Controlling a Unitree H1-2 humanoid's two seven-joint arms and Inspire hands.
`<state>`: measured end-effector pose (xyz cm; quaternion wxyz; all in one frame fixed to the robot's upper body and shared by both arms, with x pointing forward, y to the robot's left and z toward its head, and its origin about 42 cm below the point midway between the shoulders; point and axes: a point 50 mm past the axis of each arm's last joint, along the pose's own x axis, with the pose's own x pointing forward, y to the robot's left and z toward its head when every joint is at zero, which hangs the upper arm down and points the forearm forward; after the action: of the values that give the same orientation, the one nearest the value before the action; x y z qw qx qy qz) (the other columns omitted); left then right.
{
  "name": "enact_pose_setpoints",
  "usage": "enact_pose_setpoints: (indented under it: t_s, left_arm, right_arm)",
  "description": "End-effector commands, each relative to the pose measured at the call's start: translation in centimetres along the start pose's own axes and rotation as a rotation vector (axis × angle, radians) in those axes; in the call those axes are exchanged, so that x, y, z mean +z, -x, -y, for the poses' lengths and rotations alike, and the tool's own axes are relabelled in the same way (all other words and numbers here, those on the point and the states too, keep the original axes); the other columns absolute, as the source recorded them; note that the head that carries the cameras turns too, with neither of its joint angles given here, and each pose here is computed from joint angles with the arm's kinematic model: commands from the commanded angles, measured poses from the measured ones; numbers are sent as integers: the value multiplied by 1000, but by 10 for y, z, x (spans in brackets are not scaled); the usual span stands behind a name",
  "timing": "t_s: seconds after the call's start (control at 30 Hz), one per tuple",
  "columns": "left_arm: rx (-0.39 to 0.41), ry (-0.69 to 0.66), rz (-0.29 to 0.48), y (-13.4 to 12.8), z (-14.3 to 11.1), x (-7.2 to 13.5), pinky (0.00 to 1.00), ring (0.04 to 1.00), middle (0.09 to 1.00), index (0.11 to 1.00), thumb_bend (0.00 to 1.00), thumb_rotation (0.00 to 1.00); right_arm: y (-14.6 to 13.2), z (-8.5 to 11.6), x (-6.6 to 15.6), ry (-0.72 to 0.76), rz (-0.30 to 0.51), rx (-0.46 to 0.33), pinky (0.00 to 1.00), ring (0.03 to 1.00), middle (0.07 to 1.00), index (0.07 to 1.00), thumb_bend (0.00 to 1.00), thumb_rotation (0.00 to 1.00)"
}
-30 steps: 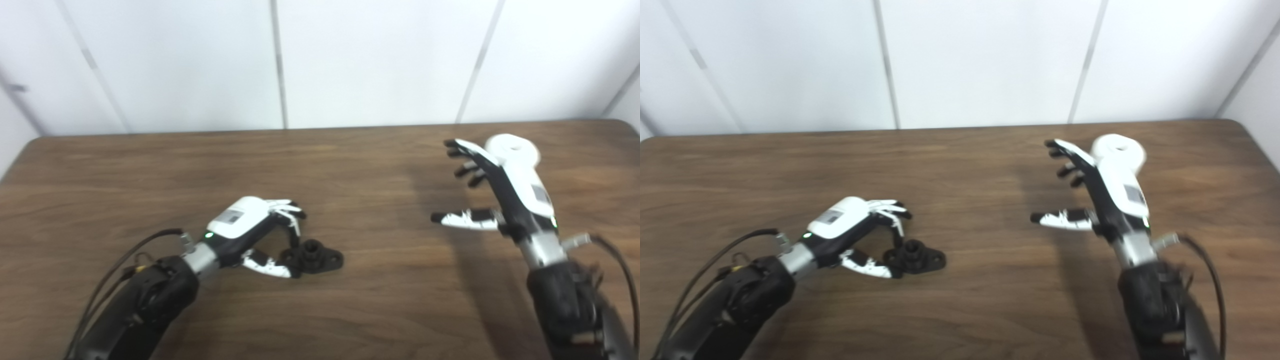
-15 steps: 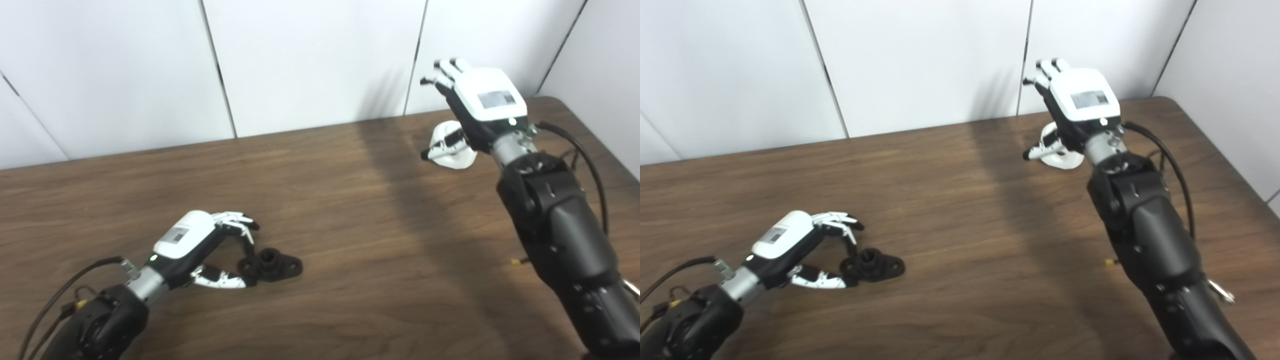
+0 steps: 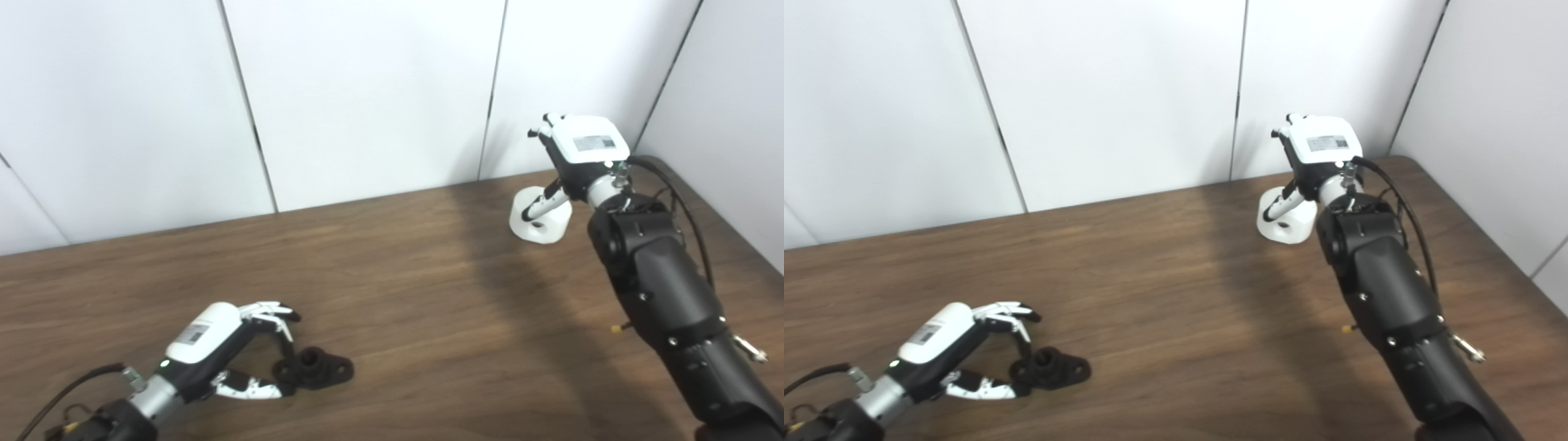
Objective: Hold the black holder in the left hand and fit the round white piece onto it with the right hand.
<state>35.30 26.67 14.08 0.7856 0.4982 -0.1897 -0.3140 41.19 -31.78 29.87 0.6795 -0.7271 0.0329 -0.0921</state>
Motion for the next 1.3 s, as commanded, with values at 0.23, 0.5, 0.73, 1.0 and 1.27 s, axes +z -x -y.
enact_pose_setpoints:
  t_s: [0.23, 0.5, 0.73, 1.0, 1.27]
  left_arm:
    - [-89, -16, -76, 19, 7, -21, 772, 842, 796, 480, 522, 53]
    - [-87, -12, -76, 20, 7, -21, 769, 847, 796, 480, 522, 52]
    - [-85, -20, -72, 21, 7, -21, 756, 844, 794, 480, 522, 53]
    - [-91, -28, -74, 21, 6, -21, 765, 845, 797, 480, 522, 53]
    - [-86, -16, -63, 23, 9, -19, 748, 838, 794, 480, 522, 52]
  right_arm:
    - [-19, 23, -15, 15, -81, -10, 859, 997, 991, 838, 996, 395]
    - [-22, 14, -15, 6, -82, 65, 850, 984, 990, 801, 990, 428]
    - [-22, 4, -15, -8, -87, 120, 870, 984, 985, 772, 967, 444]
    - [-25, -11, -18, -26, -90, 138, 876, 975, 966, 759, 962, 404]
    - [-29, -25, -24, -26, -96, 150, 875, 959, 952, 759, 947, 394]
